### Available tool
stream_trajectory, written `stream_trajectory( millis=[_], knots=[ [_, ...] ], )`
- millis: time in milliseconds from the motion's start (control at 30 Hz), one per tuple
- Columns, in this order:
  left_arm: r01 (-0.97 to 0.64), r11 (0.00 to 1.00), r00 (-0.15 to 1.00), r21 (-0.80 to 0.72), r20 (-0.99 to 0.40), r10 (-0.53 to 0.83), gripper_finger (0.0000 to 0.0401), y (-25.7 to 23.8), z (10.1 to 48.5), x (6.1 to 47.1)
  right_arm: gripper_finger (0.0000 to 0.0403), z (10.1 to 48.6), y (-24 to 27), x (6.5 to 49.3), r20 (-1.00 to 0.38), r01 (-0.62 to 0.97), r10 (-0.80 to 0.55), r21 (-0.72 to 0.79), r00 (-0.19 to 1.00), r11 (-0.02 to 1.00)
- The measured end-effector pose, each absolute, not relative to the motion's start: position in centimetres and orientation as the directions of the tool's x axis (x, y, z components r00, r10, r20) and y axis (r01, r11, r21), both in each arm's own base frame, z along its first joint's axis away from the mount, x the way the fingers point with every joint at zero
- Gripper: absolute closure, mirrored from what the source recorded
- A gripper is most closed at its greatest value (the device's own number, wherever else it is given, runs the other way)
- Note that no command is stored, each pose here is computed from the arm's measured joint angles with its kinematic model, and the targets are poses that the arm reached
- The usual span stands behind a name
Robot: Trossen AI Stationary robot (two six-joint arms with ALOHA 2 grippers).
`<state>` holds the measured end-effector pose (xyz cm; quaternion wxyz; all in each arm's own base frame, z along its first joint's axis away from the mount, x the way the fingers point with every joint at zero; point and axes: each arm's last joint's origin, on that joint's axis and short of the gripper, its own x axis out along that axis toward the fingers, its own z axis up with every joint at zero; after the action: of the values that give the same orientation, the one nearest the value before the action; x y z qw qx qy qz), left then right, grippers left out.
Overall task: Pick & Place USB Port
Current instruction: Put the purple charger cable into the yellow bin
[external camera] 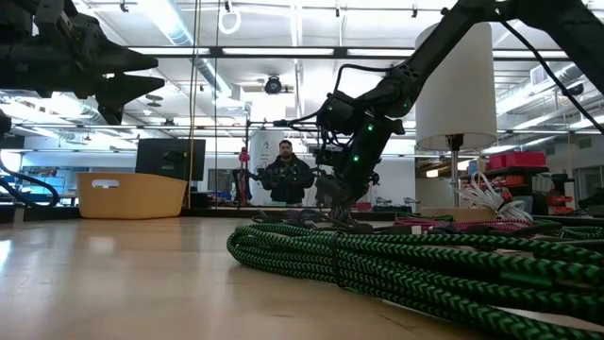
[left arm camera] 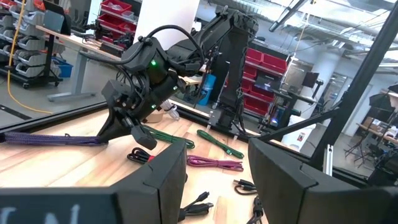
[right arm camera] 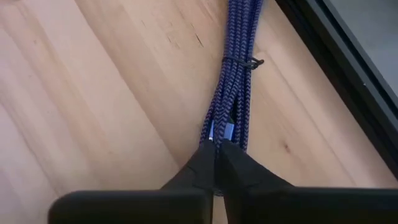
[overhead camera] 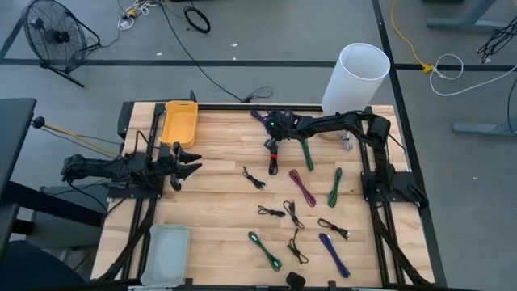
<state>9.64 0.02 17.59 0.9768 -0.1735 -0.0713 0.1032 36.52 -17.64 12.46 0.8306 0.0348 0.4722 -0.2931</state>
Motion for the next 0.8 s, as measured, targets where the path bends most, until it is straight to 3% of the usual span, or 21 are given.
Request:
stream_trajectory(
  millis=[200,367,667,800],
  knots=[
    [-0.177,0.918,0.969,-0.354,0.104,0.226,0.0222,0.0,17.6,9.6,0.0399,13.2,-17.5,36.3,-0.809,0.51,-0.456,-0.232,0.372,0.828],
    [-0.177,0.918,0.968,-0.354,0.104,0.227,0.0222,0.0,17.6,9.6,0.0401,16.8,-16.5,36.2,-0.796,0.492,-0.455,-0.232,0.399,0.839],
    [-0.164,0.911,0.966,-0.377,0.127,0.227,0.0222,0.0,17.8,9.6,0.0402,26.7,-11.0,35.1,-0.657,0.414,-0.431,-0.194,0.618,0.889],
    [-0.146,0.905,0.962,-0.4,0.158,0.225,0.0222,0.0,18.1,9.6,0.0402,31.3,-7.1,33.6,-0.554,0.329,-0.357,-0.153,0.752,0.932]
  ],
)
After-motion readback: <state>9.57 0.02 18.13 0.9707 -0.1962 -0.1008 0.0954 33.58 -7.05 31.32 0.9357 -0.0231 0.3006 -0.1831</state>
